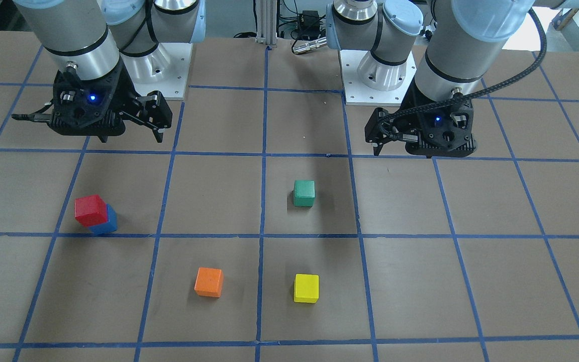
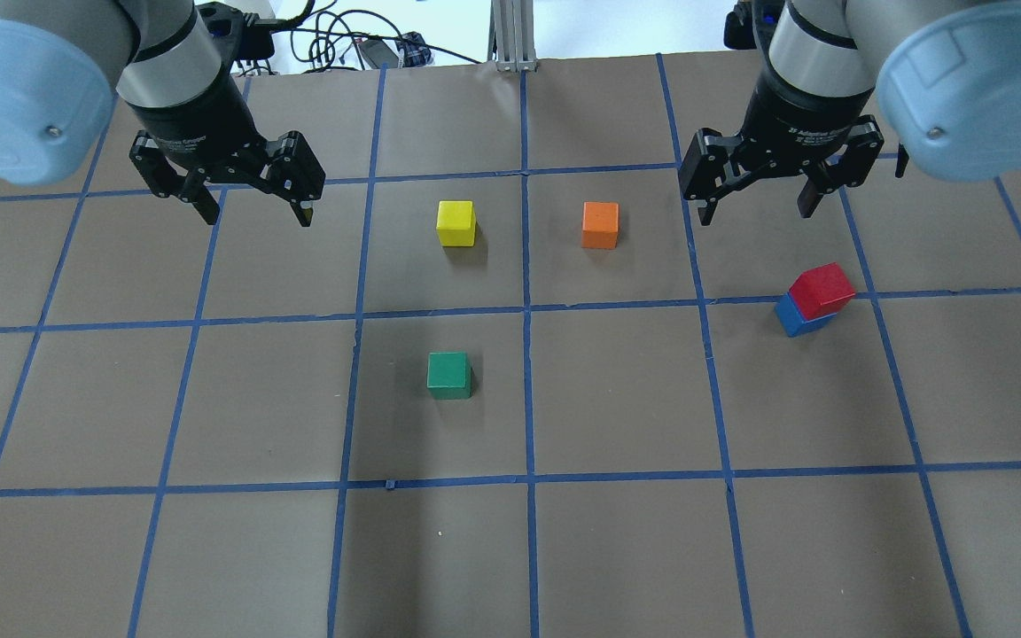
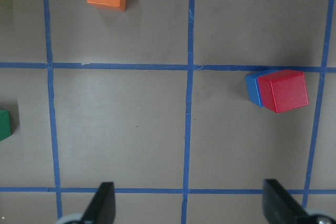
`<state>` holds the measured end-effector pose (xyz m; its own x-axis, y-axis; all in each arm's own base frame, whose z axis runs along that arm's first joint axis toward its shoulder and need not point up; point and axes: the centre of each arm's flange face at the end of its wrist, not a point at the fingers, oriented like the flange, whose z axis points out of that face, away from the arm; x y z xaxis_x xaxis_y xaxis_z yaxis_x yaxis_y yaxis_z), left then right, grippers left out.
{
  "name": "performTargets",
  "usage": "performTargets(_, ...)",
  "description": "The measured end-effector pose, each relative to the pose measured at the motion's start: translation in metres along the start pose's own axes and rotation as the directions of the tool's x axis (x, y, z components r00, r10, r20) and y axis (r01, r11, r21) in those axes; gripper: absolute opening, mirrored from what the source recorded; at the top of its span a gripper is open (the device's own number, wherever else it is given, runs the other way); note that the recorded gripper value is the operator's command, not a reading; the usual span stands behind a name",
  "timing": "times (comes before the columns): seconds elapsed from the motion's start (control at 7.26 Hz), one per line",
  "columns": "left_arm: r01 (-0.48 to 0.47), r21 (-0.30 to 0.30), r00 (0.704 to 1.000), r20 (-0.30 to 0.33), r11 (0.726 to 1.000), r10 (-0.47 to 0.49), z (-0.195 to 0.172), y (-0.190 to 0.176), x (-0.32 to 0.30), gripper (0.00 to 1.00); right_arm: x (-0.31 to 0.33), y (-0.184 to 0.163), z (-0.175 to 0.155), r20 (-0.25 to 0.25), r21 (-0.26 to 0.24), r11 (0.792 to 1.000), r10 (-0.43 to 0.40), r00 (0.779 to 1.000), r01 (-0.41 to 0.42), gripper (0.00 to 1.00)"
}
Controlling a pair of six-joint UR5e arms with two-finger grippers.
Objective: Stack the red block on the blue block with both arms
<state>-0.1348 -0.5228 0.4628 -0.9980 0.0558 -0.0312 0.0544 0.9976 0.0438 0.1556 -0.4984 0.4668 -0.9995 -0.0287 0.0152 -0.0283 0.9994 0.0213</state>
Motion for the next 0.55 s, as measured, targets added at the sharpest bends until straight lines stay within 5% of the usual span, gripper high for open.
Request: performTargets(0.55,0.000,0.001,1.000,0.001,1.000,0.000,-0.0001,0.0006,0.0001,1.00,-0.0016,0.0010,0.0023,-0.002,-0.004,1.000,-0.004,1.000,0.004,1.00)
